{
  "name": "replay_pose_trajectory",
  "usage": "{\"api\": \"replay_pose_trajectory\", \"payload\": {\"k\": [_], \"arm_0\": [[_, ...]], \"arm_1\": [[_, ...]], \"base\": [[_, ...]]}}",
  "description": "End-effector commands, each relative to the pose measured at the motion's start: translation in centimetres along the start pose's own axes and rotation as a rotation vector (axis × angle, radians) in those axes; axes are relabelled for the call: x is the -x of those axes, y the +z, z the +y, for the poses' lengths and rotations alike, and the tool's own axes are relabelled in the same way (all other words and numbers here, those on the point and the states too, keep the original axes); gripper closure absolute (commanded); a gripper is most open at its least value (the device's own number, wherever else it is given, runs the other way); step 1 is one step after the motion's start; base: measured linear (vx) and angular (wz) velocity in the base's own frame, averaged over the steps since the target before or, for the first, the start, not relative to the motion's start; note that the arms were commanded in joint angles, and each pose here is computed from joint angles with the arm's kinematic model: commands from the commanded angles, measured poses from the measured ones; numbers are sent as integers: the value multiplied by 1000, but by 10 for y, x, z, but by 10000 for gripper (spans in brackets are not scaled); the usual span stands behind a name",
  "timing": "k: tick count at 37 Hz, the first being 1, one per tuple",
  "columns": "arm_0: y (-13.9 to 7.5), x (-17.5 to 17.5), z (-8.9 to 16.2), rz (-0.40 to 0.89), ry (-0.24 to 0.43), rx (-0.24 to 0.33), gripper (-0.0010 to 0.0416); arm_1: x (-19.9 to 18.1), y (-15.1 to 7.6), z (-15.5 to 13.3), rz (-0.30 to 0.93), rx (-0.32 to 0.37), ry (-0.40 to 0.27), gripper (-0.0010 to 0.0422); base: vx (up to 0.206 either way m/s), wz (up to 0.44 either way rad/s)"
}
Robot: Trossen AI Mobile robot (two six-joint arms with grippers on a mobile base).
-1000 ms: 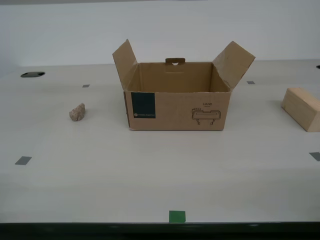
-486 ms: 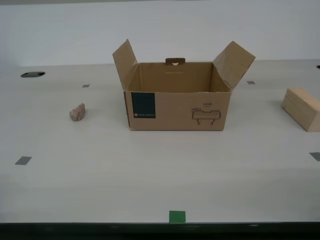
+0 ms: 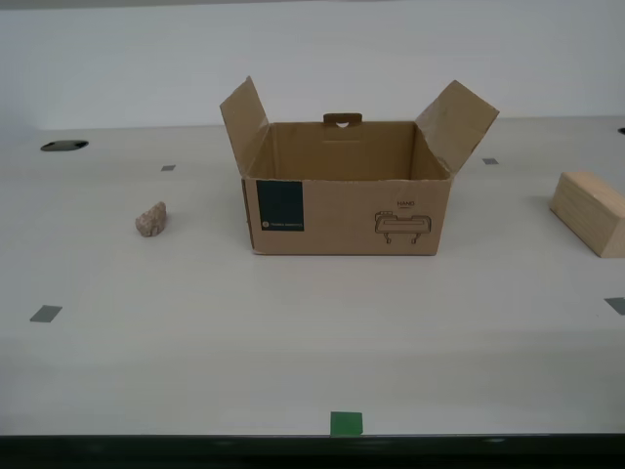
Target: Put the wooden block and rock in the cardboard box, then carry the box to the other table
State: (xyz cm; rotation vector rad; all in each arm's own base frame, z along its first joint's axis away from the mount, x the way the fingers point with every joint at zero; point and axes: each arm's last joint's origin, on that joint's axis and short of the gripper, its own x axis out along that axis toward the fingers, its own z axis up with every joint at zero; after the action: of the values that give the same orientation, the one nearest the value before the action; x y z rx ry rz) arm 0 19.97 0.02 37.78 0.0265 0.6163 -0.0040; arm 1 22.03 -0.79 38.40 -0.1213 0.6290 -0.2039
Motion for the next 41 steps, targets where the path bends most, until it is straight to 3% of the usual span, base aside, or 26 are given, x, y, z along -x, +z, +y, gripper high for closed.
{"api": "replay_pose_trajectory", "payload": {"k": [1,18,27,35,41], "arm_0": [[5,11,0,15,2,-2,406],[17,37,1,182,-4,-9,406],[26,30,1,310,-12,-8,406],[33,17,-1,425,-86,17,406],[37,11,-1,478,-90,24,406]], "arm_1": [[-2,6,0,25,0,-8,412],[-16,15,-1,176,-16,-12,412],[-16,11,-1,220,-19,-13,412],[-15,7,-1,261,-21,-13,412],[-14,4,-1,293,-24,-14,412]], "base": [[0,0],[0,0],[0,0],[0,0],[0,0]]}}
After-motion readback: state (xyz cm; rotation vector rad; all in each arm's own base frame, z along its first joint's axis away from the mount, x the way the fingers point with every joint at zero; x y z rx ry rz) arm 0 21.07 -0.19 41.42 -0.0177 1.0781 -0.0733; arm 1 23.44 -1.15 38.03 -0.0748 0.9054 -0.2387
